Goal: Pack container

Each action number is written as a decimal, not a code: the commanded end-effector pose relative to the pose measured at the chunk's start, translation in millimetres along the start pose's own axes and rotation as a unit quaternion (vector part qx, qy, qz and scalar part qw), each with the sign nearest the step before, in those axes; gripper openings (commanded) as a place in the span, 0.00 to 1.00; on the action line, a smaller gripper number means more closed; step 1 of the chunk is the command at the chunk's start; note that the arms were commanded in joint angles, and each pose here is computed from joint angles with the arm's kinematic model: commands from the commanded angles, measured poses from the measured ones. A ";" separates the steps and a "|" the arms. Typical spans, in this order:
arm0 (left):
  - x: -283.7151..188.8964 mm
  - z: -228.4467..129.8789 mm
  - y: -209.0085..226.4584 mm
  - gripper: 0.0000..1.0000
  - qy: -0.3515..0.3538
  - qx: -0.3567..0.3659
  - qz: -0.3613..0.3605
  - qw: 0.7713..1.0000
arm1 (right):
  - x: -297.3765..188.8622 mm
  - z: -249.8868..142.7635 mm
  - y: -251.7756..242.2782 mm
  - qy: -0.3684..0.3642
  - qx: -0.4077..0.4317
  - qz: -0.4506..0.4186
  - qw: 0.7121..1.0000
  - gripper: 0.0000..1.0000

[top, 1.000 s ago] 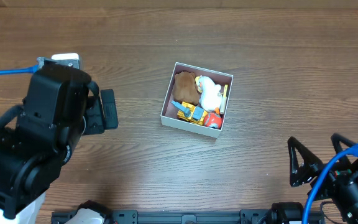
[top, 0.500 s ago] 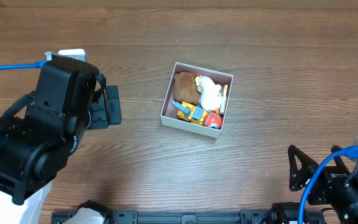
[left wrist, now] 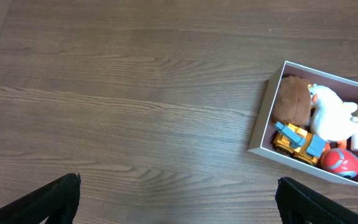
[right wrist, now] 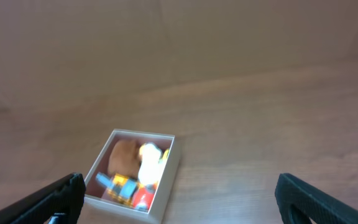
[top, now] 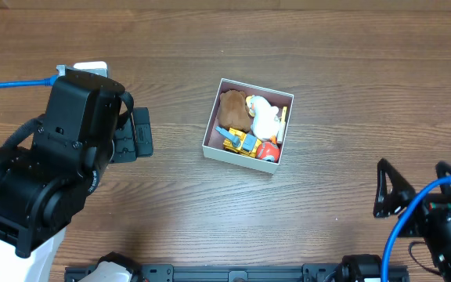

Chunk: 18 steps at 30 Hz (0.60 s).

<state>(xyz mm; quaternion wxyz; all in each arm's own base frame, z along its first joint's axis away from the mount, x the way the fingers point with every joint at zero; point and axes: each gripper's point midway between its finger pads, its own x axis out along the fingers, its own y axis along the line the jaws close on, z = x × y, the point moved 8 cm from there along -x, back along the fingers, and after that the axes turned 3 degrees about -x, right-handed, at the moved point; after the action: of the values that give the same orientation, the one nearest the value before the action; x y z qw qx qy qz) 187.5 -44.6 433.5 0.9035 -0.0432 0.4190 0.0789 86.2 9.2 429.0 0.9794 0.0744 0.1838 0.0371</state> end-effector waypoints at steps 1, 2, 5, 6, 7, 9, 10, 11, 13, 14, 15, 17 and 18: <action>-0.8 2.0 2.1 1.00 -0.007 -0.011 0.009 1.000 | 9.3 -11.0 -9.0 -0.028 -0.003 -0.032 0.999 1.00; -0.8 2.0 2.1 1.00 -0.007 -0.011 0.009 1.000 | 14.8 -17.3 -10.2 -0.039 -0.004 -0.030 0.999 1.00; -0.8 2.0 2.1 1.00 -0.007 -0.011 0.009 1.000 | 31.5 -38.6 -13.0 -0.059 -0.005 -0.019 0.998 1.00; -0.8 2.0 2.1 1.00 -0.007 -0.011 0.009 1.000 | 38.1 -47.8 -14.3 -0.061 -0.005 -0.016 0.998 1.00; -0.8 2.0 2.1 1.00 -0.007 -0.011 0.009 1.000 | 45.4 -58.0 -16.1 -0.062 -0.005 -0.015 0.998 1.00; -0.8 2.0 2.1 1.00 -0.007 -0.011 0.009 1.000 | 61.4 -82.0 -20.5 -0.057 -0.004 -0.014 0.998 1.00; -0.8 2.0 2.1 1.00 -0.007 -0.011 0.009 1.000 | 66.3 -89.2 -21.9 -0.055 -0.003 -0.015 0.998 1.00; -0.8 2.0 2.1 1.00 -0.007 -0.011 0.009 1.000 | 73.5 -98.6 -23.7 -0.052 -0.003 -0.015 0.999 1.00; -0.8 2.0 2.1 1.00 -0.007 -0.011 0.009 1.000 | 89.2 -115.3 -27.3 -0.045 -0.002 -0.016 0.999 1.00; -0.8 2.0 2.1 1.00 -0.007 -0.011 0.009 1.000 | 94.0 -119.8 -28.3 -0.043 -0.002 -0.017 0.999 1.00; -0.8 1.9 2.2 1.00 -0.007 -0.011 0.009 1.000 | 101.8 -126.5 -29.9 -0.039 -0.002 -0.017 0.999 1.00; -0.8 2.0 2.1 1.00 -0.007 -0.011 0.009 1.000 | 112.5 -135.8 -32.1 -0.036 -0.002 -0.018 0.999 1.00; -0.8 1.9 2.2 1.00 -0.007 -0.011 0.009 1.000 | 118.7 -140.9 -33.3 -0.036 -0.002 -0.018 0.999 1.00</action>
<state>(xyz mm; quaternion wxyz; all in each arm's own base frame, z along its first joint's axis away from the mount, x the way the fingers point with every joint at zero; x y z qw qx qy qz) 187.6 -44.6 433.2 0.9033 -0.0428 0.4193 0.0794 140.5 8.2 266.3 0.9852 0.0723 0.1536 0.0228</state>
